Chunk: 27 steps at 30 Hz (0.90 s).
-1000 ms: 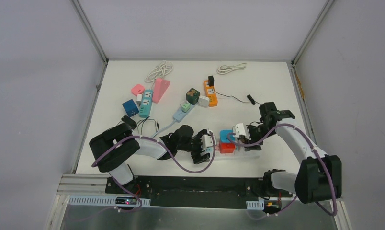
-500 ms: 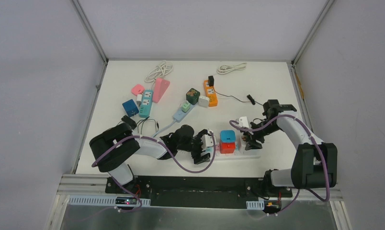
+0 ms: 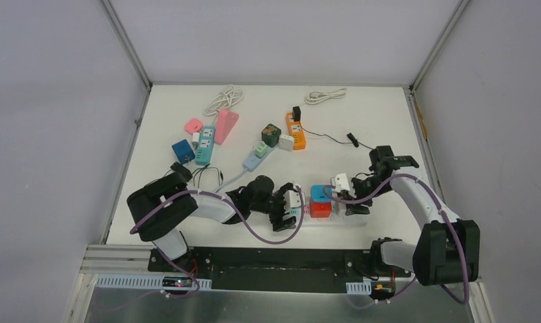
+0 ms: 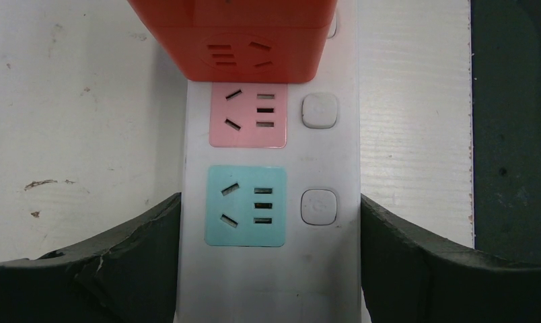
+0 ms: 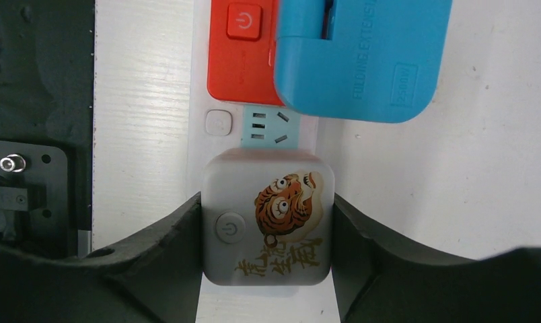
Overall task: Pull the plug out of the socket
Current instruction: Remove the plug from the socket.
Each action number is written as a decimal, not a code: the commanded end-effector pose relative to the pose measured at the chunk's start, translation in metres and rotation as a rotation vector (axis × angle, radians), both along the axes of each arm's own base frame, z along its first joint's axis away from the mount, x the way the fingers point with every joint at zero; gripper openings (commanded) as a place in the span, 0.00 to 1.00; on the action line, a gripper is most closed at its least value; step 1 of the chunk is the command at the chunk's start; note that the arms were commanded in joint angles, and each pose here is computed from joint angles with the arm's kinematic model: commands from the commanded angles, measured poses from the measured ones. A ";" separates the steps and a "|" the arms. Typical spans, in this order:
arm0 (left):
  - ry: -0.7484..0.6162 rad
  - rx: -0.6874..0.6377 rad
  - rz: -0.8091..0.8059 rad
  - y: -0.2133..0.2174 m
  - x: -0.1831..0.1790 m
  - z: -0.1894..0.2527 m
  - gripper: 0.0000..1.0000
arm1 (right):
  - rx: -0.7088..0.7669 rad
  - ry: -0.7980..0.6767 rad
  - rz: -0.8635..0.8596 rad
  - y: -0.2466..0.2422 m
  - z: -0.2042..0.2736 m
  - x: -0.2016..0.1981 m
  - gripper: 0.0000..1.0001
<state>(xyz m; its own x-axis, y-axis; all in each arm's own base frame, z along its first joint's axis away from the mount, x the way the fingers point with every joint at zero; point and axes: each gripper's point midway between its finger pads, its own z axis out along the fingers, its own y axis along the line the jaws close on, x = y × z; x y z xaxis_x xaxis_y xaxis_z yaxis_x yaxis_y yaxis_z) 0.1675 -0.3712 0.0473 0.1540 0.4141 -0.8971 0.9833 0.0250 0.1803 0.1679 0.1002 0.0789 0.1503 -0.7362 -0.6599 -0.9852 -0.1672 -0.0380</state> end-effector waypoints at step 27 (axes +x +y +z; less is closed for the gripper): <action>0.046 0.090 0.067 0.006 0.010 -0.024 0.00 | 0.102 0.134 -0.076 -0.006 0.014 -0.019 0.00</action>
